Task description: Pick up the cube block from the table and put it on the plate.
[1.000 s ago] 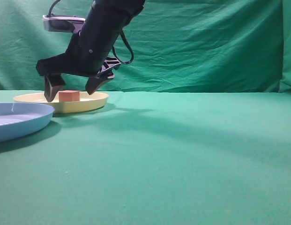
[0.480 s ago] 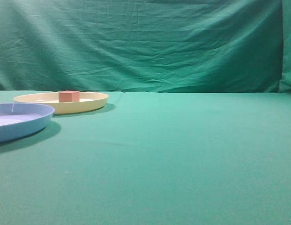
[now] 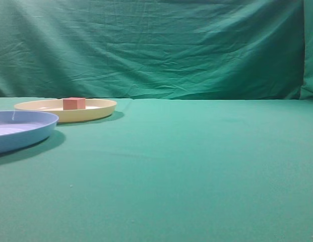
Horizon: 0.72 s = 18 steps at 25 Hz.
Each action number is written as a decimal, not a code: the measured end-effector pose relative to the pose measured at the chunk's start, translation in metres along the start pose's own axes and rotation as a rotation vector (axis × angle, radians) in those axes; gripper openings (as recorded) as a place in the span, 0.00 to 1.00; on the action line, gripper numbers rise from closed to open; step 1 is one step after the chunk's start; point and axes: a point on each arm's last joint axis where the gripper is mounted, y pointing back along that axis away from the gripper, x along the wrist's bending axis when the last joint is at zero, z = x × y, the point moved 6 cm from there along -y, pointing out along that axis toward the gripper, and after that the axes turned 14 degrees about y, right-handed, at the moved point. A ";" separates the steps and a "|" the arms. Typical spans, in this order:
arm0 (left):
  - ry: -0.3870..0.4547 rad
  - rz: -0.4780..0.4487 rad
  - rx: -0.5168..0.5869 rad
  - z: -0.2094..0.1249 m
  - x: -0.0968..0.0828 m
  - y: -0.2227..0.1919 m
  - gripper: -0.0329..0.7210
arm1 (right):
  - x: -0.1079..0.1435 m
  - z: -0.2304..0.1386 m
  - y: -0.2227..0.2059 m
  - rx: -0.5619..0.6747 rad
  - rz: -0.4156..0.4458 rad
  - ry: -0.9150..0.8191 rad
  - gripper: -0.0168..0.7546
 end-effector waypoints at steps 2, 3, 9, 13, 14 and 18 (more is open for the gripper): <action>0.000 0.000 0.000 0.000 0.000 0.000 0.04 | 0.005 -0.018 0.012 -0.033 0.007 -0.004 0.02; 0.000 0.000 0.000 0.000 0.000 0.000 0.04 | 0.009 -0.028 0.013 -0.040 0.013 -0.005 0.02; 0.000 0.000 0.000 0.000 0.000 0.000 0.04 | 0.022 -0.086 0.045 -0.011 0.044 -0.023 0.02; 0.000 0.000 0.000 0.000 0.000 0.000 0.04 | 0.026 -0.113 0.062 -0.026 0.039 -0.029 0.02; 0.000 0.000 0.000 0.000 0.000 0.000 0.04 | 0.027 -0.119 0.064 -0.042 0.035 -0.029 0.02; 0.000 0.000 0.000 0.000 0.000 0.000 0.04 | 0.028 -0.142 0.073 -0.162 -0.022 -0.023 0.02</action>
